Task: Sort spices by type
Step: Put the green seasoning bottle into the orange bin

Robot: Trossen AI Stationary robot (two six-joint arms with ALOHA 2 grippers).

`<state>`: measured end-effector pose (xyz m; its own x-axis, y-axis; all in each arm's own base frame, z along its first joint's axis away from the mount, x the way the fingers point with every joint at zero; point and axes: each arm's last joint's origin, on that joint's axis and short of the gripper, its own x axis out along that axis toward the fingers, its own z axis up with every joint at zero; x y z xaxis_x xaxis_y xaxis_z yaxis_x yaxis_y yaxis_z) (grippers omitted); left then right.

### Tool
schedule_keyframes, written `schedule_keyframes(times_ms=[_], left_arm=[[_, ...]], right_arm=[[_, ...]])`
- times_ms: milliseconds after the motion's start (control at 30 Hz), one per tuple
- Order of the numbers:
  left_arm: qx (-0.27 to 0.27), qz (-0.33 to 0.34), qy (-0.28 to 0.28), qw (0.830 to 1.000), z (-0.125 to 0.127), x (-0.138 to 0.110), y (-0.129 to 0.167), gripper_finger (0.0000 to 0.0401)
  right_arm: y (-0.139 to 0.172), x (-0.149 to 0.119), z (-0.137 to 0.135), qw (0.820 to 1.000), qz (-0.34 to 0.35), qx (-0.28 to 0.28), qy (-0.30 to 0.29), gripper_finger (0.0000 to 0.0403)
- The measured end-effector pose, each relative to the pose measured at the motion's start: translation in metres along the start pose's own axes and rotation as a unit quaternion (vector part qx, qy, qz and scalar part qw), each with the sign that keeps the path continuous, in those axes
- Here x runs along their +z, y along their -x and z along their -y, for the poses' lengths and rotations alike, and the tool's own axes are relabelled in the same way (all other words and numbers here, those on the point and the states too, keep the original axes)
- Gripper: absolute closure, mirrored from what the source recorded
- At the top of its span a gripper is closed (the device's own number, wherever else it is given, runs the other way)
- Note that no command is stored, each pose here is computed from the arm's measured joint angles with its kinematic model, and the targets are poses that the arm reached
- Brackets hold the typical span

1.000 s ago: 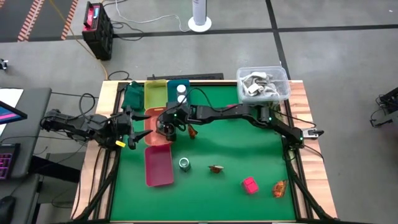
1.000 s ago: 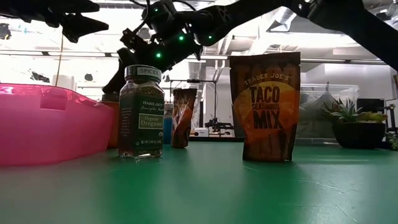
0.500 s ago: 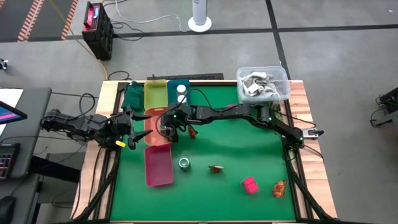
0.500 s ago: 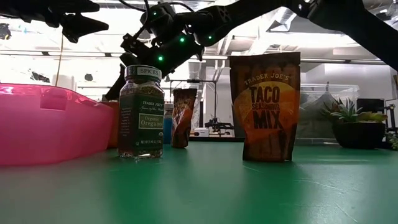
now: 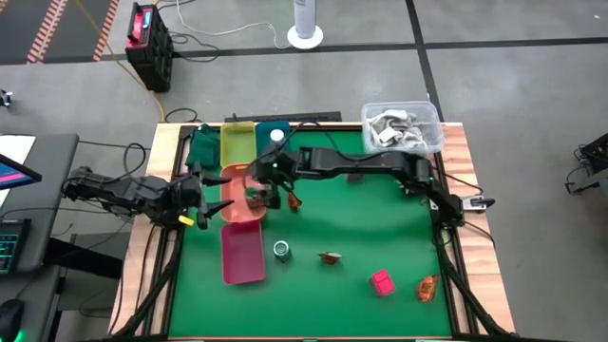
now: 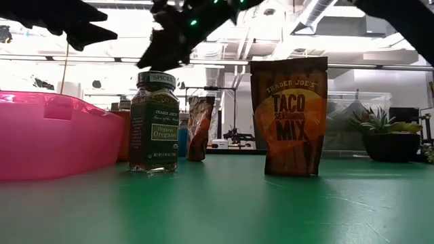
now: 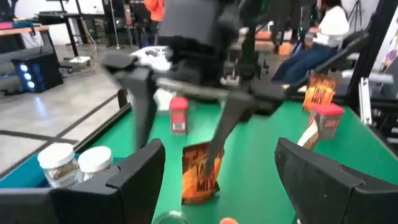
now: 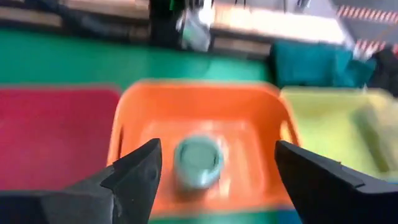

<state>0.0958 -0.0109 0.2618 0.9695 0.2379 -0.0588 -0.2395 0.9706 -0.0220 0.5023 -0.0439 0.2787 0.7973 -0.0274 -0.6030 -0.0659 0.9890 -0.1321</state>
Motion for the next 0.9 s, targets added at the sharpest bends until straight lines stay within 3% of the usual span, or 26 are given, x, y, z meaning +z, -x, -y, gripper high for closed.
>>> schedule_keyframes(times_ms=[167, 333, 500, 900], left_arm=[[0.006, -0.007, -0.008, 1.0, 0.0, -0.002, 0.0, 0.0113], [0.046, -0.002, -0.006, 0.999, -0.003, -0.001, 0.0, 0.0113], [0.066, 0.002, 0.012, 0.998, -0.004, 0.0, 0.0, 0.0113], [0.065, 0.015, 0.024, 0.997, -0.004, 0.002, 0.0, 0.0113]], right_arm=[[0.03, 0.003, -0.043, 0.996, -0.074, 0.046, 0.016, 0.0075], [0.036, 0.006, -0.098, 0.991, -0.086, 0.09, 0.055, 0.0077], [0.037, 0.006, -0.142, 0.989, -0.079, 0.092, 0.088, 0.0078], [0.022, -0.018, -0.156, 0.988, -0.113, 0.093, 0.052, 0.0063]])
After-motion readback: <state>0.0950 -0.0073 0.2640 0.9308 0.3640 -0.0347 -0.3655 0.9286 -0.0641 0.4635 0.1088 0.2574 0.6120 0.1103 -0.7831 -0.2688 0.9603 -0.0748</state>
